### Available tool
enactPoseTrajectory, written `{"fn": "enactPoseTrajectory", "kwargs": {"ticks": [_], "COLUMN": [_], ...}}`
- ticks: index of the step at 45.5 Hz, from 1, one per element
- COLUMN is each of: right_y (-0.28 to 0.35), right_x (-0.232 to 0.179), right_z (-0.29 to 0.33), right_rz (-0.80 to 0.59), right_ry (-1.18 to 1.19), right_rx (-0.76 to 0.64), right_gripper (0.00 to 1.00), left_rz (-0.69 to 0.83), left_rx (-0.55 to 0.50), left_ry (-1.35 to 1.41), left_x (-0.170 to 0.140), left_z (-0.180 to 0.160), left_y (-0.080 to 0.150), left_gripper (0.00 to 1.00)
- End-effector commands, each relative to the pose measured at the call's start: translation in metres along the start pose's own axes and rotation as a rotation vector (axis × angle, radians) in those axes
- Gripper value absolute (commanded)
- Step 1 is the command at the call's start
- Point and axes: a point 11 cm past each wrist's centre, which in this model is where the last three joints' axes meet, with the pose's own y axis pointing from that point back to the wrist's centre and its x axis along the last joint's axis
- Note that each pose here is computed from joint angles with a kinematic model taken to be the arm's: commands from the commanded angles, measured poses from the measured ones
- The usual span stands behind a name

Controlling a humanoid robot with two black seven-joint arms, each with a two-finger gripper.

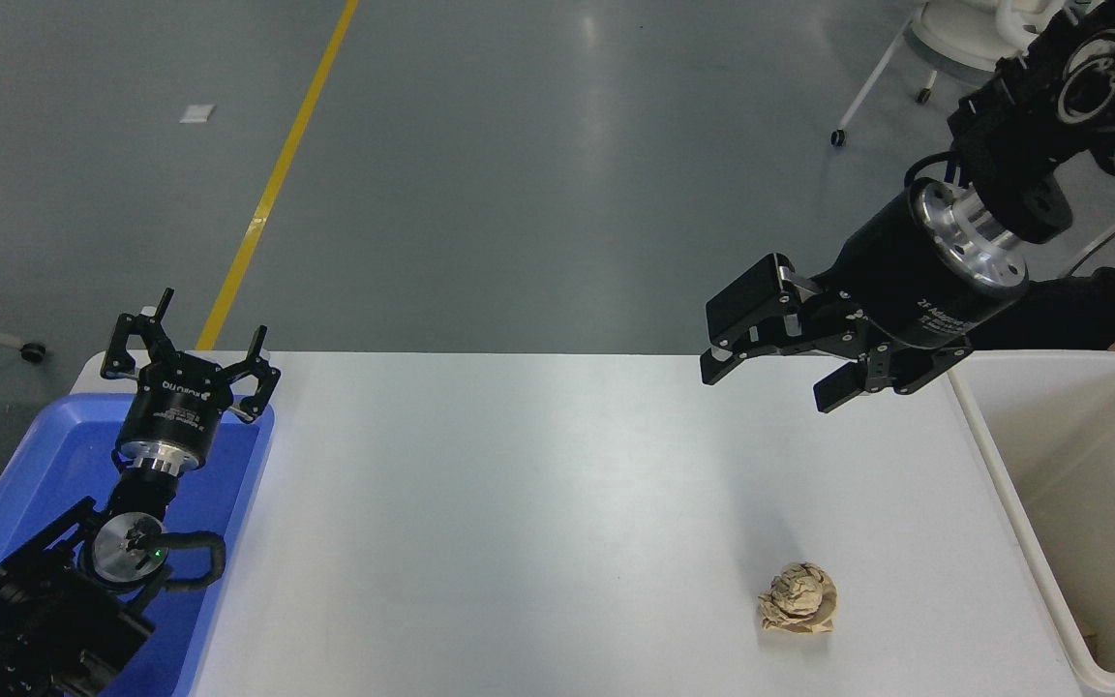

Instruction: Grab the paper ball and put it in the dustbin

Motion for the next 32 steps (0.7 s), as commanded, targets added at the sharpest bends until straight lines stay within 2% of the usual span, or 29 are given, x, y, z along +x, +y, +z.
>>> {"fn": "enactPoseTrajectory", "kwargs": {"ticks": [1,21,32], "right_y": [0.003,-0.021,-0.038], "right_x": [-0.002,0.006,0.001], "right_z": [-0.002,0.01,0.067], "right_rz": [0.018,0.047,0.014], "right_ry": [-0.001,0.019,-0.015], "right_rx": [-0.002,-0.053,-0.074], "right_gripper": [1.0,1.0,1.0], "left_rz": [0.001,0.002,0.002], "left_rx": [-0.009,-0.006,-0.006], "left_ry": [0.006,0.005,0.005], "left_x": [0.0,0.0,0.0], "left_z": [0.001,0.0,0.0], "left_y": [-0.001,0.0,0.0], "left_gripper": [1.0,1.0,1.0]}}
